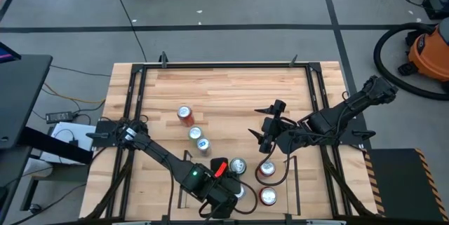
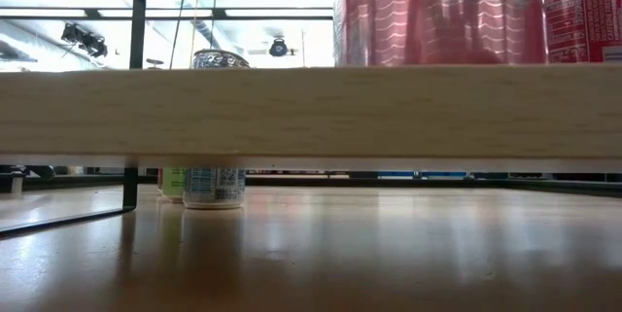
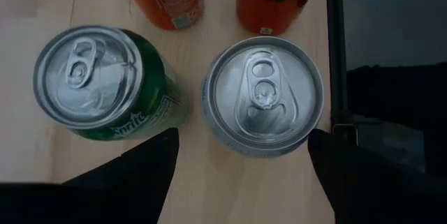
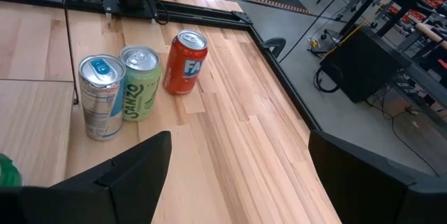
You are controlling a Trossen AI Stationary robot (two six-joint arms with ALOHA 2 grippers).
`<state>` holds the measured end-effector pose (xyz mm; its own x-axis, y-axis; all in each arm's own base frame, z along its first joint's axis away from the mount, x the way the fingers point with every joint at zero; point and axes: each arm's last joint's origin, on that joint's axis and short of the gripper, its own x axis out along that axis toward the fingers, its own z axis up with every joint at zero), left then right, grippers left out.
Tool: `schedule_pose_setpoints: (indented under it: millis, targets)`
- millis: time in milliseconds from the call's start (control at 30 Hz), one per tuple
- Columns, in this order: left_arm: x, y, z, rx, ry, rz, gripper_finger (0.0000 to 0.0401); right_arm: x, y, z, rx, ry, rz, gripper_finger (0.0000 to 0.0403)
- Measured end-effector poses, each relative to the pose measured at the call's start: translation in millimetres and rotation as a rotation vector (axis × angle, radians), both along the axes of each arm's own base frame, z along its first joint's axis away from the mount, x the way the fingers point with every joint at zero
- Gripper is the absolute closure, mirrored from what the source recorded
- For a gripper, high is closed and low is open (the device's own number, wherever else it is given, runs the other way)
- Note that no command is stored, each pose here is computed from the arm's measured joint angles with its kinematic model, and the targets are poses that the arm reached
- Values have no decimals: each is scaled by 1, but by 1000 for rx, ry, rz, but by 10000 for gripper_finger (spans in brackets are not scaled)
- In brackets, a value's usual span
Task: Place canned beverage on shelf
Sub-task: Put the orange white soda can on the shelf
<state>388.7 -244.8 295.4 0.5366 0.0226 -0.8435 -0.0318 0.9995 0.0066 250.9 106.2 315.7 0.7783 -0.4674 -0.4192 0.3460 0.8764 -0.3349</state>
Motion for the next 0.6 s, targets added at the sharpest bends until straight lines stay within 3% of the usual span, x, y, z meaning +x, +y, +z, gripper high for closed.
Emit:
schedule_pose_setpoints:
  millis: [600]
  targets:
    - [-1, 1, -1, 97, 17, -139, 134, 0, 0, 0, 0, 0, 2, 54]
